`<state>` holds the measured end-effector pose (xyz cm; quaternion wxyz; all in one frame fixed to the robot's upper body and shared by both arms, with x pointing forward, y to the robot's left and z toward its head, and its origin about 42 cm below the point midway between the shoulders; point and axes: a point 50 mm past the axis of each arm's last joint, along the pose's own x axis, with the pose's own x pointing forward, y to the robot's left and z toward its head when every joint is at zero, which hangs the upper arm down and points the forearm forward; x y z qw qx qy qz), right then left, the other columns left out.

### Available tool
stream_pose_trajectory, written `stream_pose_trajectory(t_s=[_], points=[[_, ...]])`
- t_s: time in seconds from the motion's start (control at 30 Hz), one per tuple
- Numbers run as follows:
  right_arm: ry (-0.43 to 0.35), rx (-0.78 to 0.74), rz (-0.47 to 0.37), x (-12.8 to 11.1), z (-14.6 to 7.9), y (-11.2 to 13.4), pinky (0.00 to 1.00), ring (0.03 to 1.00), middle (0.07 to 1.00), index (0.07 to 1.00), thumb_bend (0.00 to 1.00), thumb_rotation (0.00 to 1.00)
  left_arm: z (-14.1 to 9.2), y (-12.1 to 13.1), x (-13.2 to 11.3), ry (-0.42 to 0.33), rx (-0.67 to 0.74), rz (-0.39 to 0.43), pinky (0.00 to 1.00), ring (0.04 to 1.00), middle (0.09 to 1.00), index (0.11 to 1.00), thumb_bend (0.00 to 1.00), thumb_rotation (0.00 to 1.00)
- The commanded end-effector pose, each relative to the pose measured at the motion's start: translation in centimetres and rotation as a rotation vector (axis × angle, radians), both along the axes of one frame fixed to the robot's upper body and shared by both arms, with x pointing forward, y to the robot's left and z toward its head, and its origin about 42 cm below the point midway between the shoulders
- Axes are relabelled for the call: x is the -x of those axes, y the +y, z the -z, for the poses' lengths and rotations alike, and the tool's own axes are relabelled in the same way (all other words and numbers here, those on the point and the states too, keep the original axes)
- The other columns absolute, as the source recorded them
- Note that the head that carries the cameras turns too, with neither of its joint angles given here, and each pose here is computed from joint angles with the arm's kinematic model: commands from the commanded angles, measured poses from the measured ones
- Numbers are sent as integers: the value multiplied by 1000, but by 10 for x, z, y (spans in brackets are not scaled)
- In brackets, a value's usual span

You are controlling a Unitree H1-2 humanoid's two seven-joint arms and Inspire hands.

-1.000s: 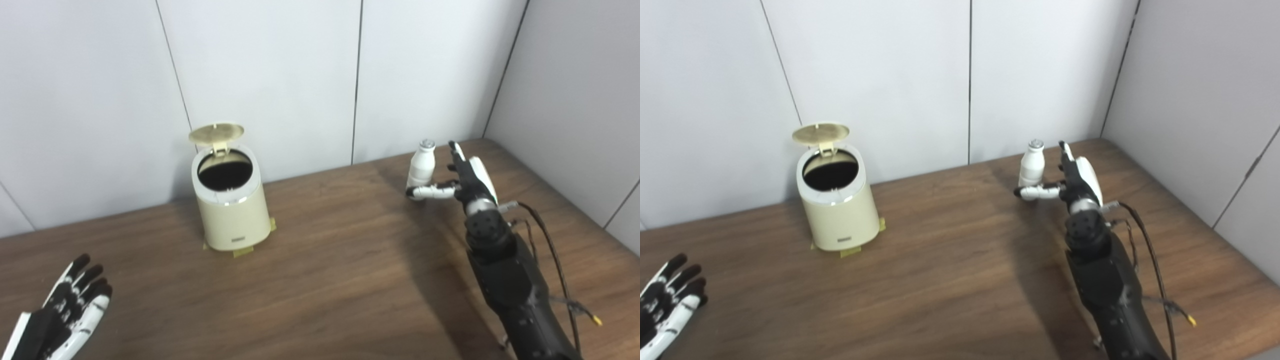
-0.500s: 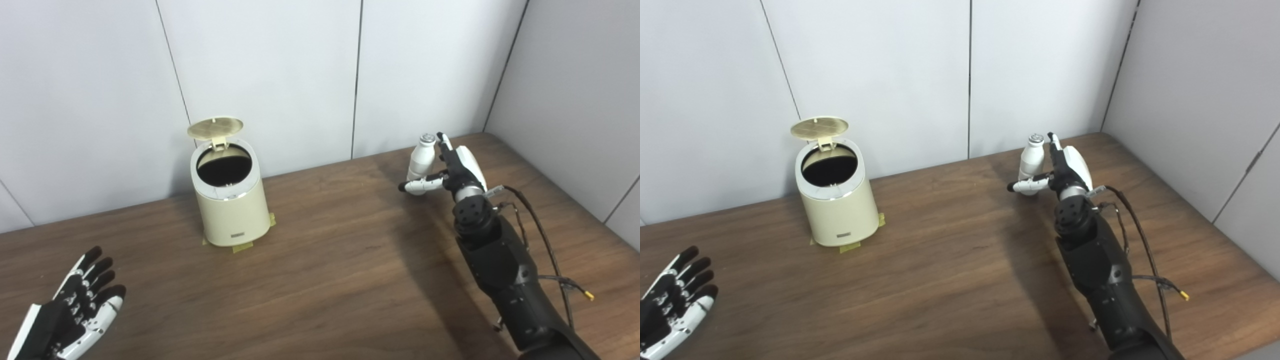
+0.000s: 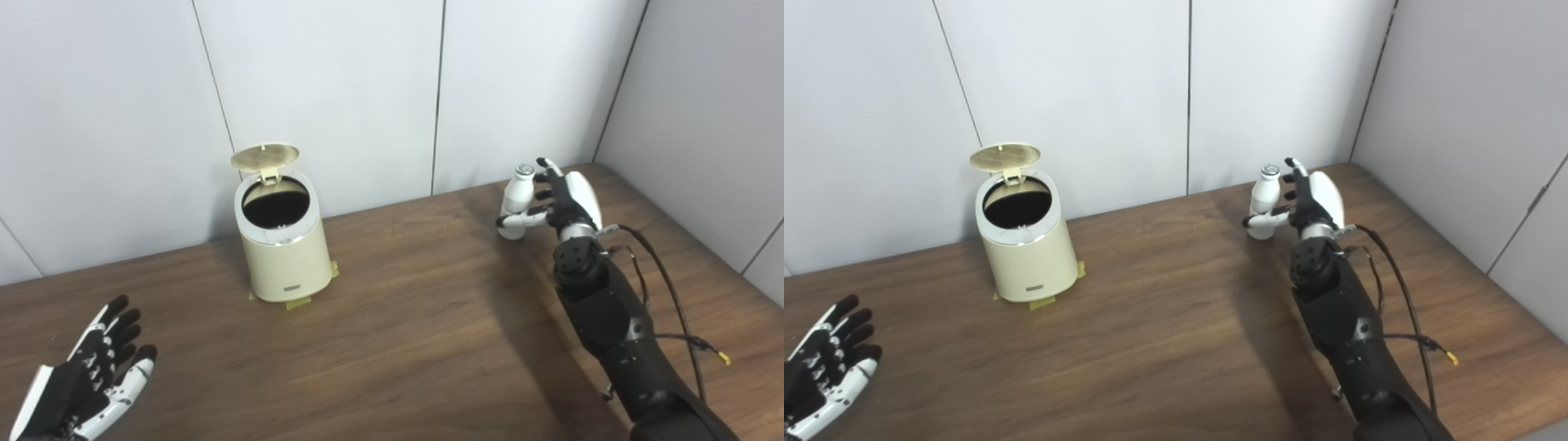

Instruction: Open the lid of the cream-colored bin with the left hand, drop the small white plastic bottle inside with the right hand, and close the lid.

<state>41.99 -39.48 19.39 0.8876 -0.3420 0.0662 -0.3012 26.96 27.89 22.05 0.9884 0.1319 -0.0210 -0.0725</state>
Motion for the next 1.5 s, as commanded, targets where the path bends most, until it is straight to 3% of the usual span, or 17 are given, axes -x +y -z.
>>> stream_pose_trajectory(t_s=[0.0,0.03,0.07,0.17,0.43,0.77,0.9,1.0,1.47], points=[[-170,46,8,-15,-34,2,622,581,568,685,707,1,-22,-1,-3,-84,-18,5,949,937,940,1000,224,143],[-183,54,13,-15,-34,2,636,554,516,570,602,0,-22,-2,-3,-86,-18,6,954,938,940,1000,220,128],[-194,63,17,-16,-34,3,634,534,483,531,561,0,-22,-2,-3,-87,-18,8,957,940,942,1000,216,121],[-210,77,19,-17,-33,6,560,488,436,535,519,0,-22,-3,-3,-85,-14,14,960,941,944,1000,208,113],[-205,74,-11,-18,-31,6,392,417,474,536,500,0,-21,-5,0,-66,49,24,1000,968,969,1000,193,114],[-202,84,-25,-17,-27,7,490,459,441,540,498,0,-22,-5,-1,-70,48,8,1000,974,964,1000,172,42],[-200,84,-19,-17,-29,6,456,478,437,540,499,0,-23,-4,-1,-71,38,4,1000,968,960,1000,165,3],[-195,84,-15,-16,-30,6,582,484,436,538,512,0,-23,-3,-1,-69,38,2,1000,966,959,1000,171,0],[-191,73,-8,-14,-31,5,609,489,432,539,513,0,-27,-1,-4,-75,36,1,1000,971,957,1000,178,16]])
